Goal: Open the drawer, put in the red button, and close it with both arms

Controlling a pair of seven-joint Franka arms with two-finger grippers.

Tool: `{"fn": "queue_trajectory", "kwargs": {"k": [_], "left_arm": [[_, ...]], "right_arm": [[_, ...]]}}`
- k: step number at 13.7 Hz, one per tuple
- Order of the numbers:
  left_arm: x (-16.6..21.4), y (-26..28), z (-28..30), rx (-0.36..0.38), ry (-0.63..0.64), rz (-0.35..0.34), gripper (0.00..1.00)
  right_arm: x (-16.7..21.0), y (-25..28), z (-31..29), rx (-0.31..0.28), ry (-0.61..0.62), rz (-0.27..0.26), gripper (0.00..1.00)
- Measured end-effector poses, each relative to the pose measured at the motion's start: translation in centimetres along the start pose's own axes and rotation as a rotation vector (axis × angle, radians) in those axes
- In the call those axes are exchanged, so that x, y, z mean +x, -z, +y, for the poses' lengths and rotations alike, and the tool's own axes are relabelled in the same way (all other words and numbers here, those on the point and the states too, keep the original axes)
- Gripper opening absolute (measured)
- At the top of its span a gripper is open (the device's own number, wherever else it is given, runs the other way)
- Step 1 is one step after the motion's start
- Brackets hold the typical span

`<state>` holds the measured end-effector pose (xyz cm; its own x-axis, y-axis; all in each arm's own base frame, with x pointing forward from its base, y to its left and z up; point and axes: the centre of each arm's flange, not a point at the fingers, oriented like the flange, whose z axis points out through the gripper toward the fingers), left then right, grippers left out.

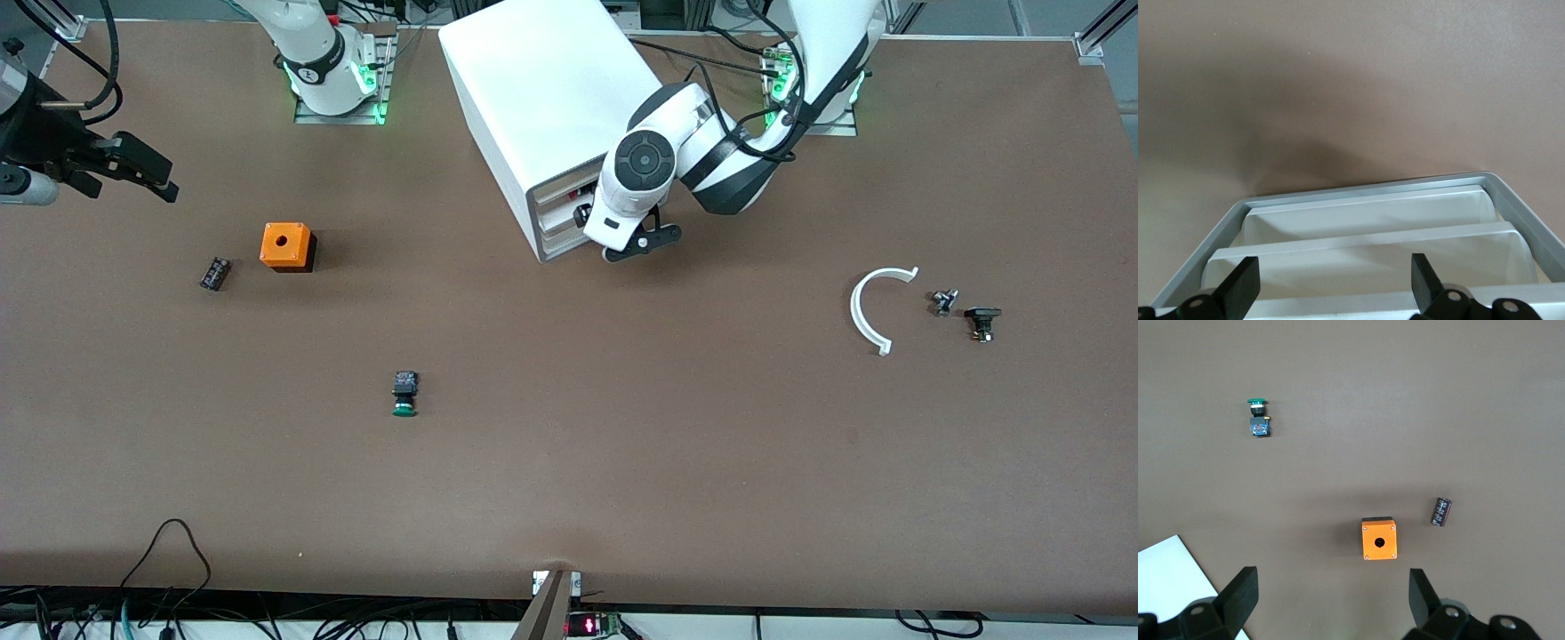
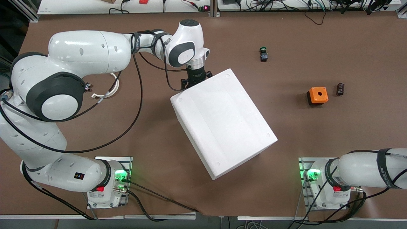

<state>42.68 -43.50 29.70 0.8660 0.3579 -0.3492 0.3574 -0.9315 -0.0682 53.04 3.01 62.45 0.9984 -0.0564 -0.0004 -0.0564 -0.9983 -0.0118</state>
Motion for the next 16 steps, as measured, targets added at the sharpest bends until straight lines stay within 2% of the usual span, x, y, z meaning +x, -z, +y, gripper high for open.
{"fn": "queue_trajectory", "kwargs": {"k": [8, 11, 16], "left_arm": [[0.3, 0.9, -0.2, -0.009, 0.011, 0.0, 1.0], [2.6, 5.7, -1.3, -0.035, 0.023, 0.017, 1.0], [9.3, 15.9, -7.2, -0.057, -0.087, 0.039, 1.0]], "right_arm": [[0.0, 0.1, -1.0, 0.0, 0.018, 0.004, 1.0], [0.0, 0.0, -1.0, 0.0, 0.019, 0.004, 1.0], [0.0, 0.0, -1.0, 0.0, 0.014, 0.004, 1.0]]}}
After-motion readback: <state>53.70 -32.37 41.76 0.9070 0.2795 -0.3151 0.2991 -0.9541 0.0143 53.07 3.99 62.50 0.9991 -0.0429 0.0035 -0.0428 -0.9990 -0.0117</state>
